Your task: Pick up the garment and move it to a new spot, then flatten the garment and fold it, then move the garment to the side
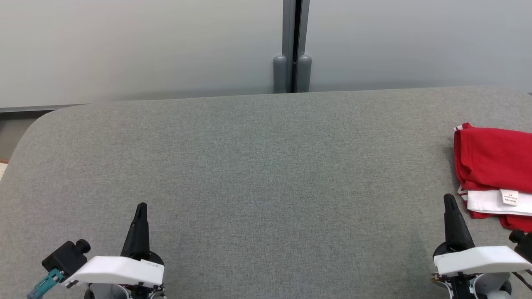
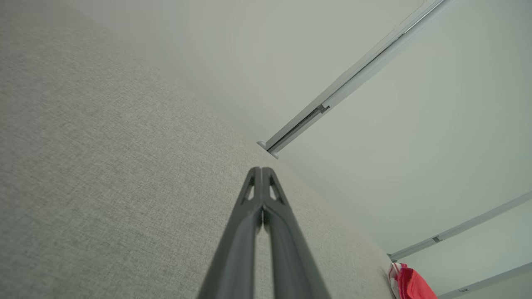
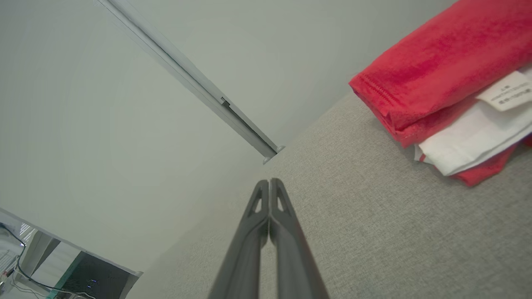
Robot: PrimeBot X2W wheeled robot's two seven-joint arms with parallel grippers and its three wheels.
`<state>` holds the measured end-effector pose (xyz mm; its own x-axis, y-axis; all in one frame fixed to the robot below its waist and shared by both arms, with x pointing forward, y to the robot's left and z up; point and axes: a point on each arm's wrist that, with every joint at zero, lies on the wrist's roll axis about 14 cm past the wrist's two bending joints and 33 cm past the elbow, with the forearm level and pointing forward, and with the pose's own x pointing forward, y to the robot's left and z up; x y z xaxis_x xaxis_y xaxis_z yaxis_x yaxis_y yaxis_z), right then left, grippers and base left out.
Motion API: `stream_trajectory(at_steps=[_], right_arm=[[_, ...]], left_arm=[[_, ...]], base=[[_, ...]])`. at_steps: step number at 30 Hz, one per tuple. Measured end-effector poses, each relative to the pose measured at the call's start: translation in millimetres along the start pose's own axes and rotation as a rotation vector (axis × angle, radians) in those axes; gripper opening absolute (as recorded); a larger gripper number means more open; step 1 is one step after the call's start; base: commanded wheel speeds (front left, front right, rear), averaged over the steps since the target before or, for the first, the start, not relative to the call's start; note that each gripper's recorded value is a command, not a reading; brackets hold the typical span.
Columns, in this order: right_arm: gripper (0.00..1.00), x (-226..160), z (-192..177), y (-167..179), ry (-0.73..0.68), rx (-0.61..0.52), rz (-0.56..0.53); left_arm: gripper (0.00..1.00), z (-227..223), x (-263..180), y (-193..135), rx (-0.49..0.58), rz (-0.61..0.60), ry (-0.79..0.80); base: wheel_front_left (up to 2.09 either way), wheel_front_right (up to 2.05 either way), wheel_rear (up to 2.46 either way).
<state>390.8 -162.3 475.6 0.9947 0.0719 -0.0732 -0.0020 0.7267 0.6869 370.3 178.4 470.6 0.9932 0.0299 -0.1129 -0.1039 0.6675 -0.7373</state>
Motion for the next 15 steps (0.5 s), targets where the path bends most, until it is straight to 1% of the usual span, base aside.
stream_trajectory(at_steps=[15], right_arm=[[0.0, -1.2, 7.8, -5.2, -0.014, 0.186, -0.024]], left_arm=[[0.0, 5.0, 1.9, 2.9, -0.169, 0.007, 0.009]], base=[[0.0, 0.0, 0.0]])
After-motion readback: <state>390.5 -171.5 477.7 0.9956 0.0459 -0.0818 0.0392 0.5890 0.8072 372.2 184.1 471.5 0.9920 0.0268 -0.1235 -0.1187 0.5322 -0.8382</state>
